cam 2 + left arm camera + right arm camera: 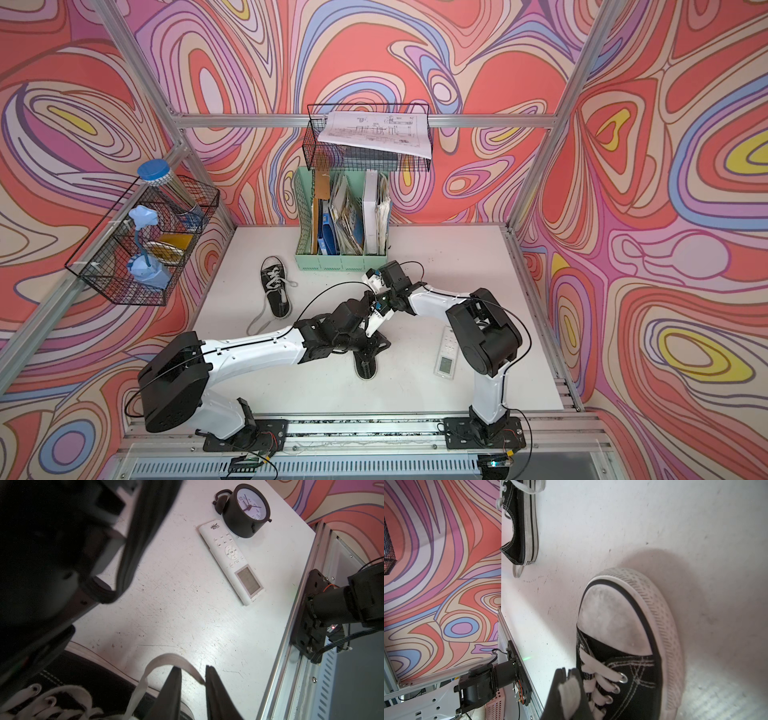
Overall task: Tie the shoes
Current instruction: Wrap the shoelace around the shoelace.
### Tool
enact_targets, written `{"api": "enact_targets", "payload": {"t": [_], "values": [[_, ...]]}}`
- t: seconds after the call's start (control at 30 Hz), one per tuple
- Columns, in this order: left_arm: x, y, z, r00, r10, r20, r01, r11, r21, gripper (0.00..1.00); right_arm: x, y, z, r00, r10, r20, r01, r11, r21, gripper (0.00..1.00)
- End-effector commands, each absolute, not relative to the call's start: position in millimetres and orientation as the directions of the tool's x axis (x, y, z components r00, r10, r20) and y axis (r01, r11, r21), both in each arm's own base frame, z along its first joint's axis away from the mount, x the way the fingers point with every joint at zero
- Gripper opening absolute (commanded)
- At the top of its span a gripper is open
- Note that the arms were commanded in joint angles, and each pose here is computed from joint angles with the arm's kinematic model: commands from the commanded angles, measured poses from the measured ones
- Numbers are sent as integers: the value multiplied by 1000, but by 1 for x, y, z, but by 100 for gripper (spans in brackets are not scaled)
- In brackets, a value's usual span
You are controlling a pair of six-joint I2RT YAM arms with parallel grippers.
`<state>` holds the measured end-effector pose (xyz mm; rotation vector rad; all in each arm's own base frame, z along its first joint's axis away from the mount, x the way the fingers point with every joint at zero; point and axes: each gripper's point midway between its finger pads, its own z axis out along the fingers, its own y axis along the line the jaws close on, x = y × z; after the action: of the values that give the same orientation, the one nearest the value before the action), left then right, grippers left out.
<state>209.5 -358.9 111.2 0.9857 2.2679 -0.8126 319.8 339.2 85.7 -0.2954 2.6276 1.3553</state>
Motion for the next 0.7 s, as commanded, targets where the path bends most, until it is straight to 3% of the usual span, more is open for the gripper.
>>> {"api": "enact_targets", "payload": {"t": [0.0, 0.2, 0.37, 0.67], "values": [[211, -365, 122, -547, 458, -701, 803, 523, -285, 36, 324, 339, 88, -961, -98, -259, -268, 561, 784, 0], [199, -363, 133, -513, 492, -703, 837, 466, -286, 52, 324, 338, 88, -960, -96, -264, -271, 564, 780, 0], [184, -355, 143, -494, 520, -697, 859, 417, -297, 55, 324, 337, 88, -959, -96, -266, -273, 564, 779, 0], [212, -264, 108, -547, 514, -660, 720, 692, -58, 61, 321, 335, 97, -949, -111, -295, -305, 560, 770, 0]]}}
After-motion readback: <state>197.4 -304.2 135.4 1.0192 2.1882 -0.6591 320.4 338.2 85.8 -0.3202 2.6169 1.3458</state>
